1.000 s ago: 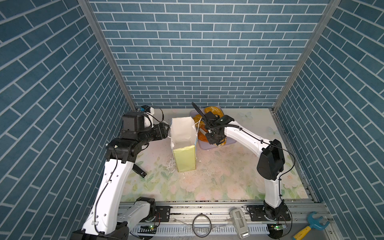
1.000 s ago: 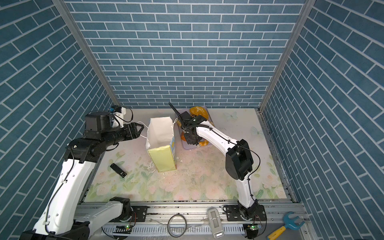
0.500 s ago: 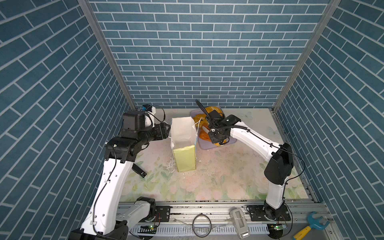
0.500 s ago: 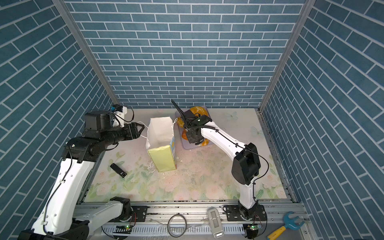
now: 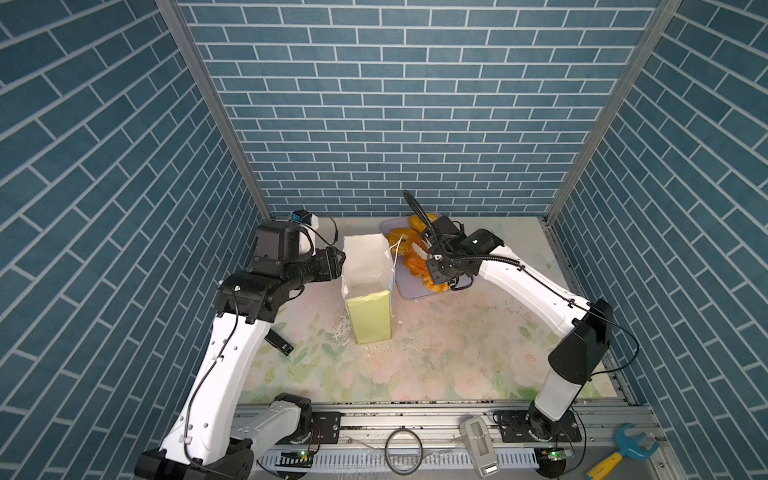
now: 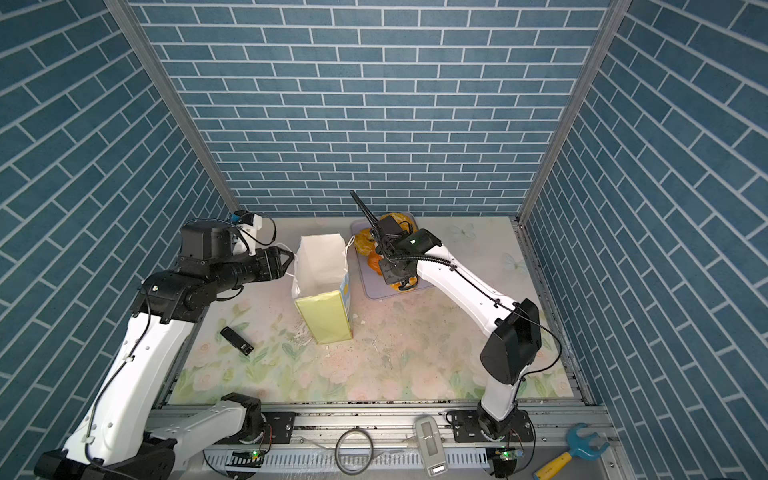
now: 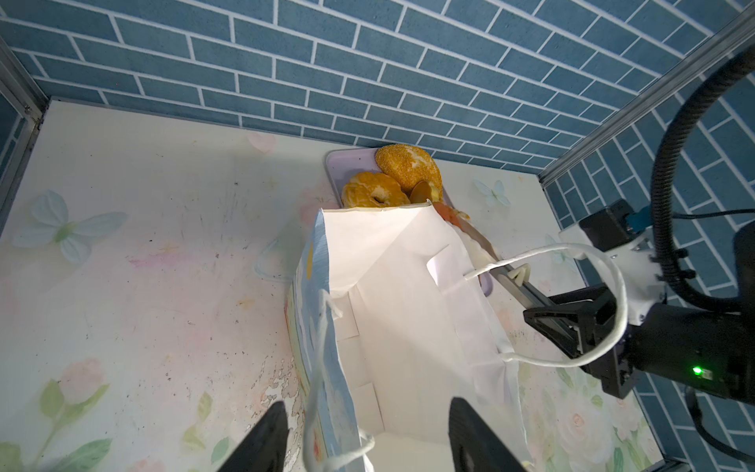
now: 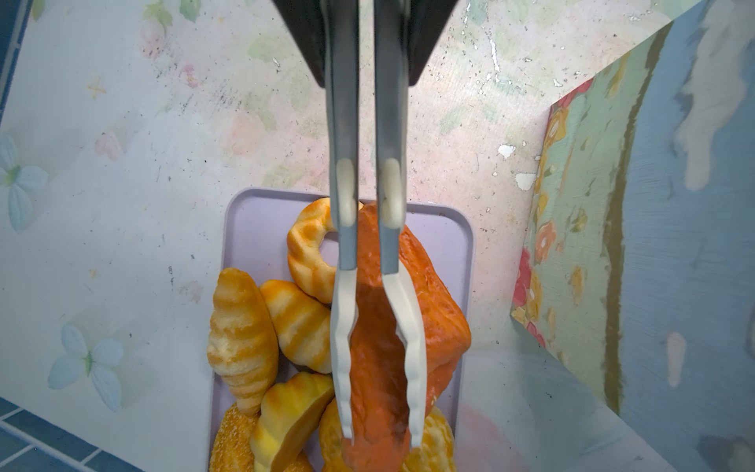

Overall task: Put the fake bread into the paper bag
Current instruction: 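Close the tongs on the orange loaf with the right gripper, then lift the orange loaf with the tongs and swing it toward the bag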

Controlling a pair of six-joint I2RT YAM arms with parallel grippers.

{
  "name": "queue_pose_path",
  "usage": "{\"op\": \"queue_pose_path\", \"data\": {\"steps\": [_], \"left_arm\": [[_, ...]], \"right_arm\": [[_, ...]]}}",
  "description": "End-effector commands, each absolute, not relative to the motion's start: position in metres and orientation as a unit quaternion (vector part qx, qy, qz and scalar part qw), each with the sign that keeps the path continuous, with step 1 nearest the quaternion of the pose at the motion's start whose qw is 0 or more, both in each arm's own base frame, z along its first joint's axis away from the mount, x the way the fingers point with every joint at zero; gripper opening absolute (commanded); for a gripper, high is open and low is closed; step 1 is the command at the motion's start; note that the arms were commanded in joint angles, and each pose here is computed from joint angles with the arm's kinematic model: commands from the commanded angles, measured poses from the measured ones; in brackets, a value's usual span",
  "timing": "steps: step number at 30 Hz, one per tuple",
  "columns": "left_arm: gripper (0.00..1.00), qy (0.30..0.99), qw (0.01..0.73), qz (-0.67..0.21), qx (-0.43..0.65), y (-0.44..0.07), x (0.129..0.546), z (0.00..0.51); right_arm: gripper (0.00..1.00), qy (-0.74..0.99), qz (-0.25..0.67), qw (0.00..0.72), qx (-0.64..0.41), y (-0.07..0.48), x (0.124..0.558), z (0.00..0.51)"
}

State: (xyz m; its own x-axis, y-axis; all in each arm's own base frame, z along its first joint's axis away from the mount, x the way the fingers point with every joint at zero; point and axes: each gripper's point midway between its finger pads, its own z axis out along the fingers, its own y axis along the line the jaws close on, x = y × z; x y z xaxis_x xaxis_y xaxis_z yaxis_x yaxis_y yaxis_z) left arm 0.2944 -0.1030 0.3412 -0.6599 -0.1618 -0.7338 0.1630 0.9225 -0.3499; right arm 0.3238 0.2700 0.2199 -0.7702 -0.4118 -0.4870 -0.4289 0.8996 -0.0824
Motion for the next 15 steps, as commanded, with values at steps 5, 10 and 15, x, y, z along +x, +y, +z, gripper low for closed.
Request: {"op": "queue_pose_path", "data": {"steps": [5,10,15], "left_arm": [[0.48,0.897,0.403,-0.179,-0.026,-0.101,0.309,0.327],[0.31,0.887,0.425,-0.17,-0.05,-0.095,0.32,0.331],[0.15,0.876,0.446,-0.161,-0.083,-0.086,0.325,0.334]], "right_arm": [[0.24,0.929,0.023,0.314,-0.196,0.257,0.324,0.269],[0.24,0.922,0.02,0.328,-0.203,0.257,0.327,0.286],[0.24,0.915,0.025,0.343,-0.209,0.26,0.333,0.307]]}}
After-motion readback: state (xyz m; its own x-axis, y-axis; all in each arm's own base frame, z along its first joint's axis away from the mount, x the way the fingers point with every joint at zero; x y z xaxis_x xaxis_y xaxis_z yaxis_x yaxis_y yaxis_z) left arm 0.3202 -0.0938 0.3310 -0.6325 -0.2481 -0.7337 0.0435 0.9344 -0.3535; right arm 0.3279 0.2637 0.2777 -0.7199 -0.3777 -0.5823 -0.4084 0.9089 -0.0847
